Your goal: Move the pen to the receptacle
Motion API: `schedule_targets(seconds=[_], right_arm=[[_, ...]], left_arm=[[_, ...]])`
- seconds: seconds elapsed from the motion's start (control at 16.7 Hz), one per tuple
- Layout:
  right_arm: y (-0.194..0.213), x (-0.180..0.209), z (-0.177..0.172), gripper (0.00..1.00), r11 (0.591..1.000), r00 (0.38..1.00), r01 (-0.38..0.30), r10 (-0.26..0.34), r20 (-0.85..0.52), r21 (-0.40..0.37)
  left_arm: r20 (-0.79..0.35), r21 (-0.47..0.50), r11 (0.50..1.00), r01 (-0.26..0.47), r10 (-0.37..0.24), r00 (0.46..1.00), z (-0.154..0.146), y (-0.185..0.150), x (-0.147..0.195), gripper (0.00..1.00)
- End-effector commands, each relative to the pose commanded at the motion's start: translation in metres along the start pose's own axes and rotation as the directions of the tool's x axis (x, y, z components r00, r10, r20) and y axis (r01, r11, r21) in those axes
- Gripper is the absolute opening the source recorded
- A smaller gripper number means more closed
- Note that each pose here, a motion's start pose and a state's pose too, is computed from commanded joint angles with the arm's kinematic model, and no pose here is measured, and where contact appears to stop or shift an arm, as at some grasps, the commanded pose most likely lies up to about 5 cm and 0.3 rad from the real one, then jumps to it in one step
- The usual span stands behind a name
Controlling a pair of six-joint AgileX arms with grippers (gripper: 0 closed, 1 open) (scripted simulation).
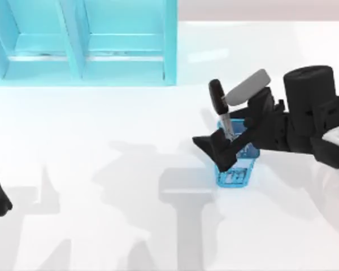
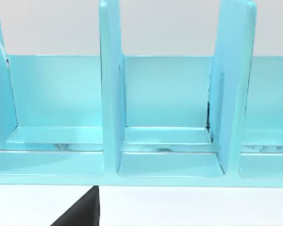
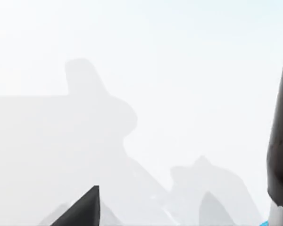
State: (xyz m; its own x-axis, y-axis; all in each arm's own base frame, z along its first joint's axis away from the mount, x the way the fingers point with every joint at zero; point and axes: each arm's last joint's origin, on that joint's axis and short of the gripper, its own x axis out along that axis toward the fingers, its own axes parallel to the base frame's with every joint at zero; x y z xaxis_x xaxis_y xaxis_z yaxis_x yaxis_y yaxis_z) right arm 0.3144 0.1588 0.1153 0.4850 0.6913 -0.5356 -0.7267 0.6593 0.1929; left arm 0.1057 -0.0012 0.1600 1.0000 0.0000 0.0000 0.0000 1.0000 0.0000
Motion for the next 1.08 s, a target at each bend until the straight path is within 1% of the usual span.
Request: schedule_targets(seconds=[0.36,0.42,0.96,1.08], right_arm=[[0.0000,0.0000,0.0000,0.02,1.000,1.000,0.000,0.000,0.000,0.000],[0.0000,0.0000,0.0000,0.00,1.000,1.000,0.000,0.000,0.000,0.000],[0.0004,-0.0008,0.0026,0.00,1.000,1.000,-0.005,0.005,0.006,0.000],[-0.0049,-0.0043,0.0053,0.00,1.000,1.000,-0.010,0.010,-0.002,0.002]], left_arm=[[0.000,0.000,1.000,0.000,0.000,1.000,0.0000,0.0000,0.0000,1.00],[0.000,0.000,1.000,0.000,0.000,1.000,0.0000,0.0000,0.0000,1.00],[0.000,0.000,1.000,0.000,0.000,1.000,0.0000,0.0000,0.0000,1.00],[0.000,0.000,1.000,0.000,0.000,1.000,0.0000,0.0000,0.0000,1.00]])
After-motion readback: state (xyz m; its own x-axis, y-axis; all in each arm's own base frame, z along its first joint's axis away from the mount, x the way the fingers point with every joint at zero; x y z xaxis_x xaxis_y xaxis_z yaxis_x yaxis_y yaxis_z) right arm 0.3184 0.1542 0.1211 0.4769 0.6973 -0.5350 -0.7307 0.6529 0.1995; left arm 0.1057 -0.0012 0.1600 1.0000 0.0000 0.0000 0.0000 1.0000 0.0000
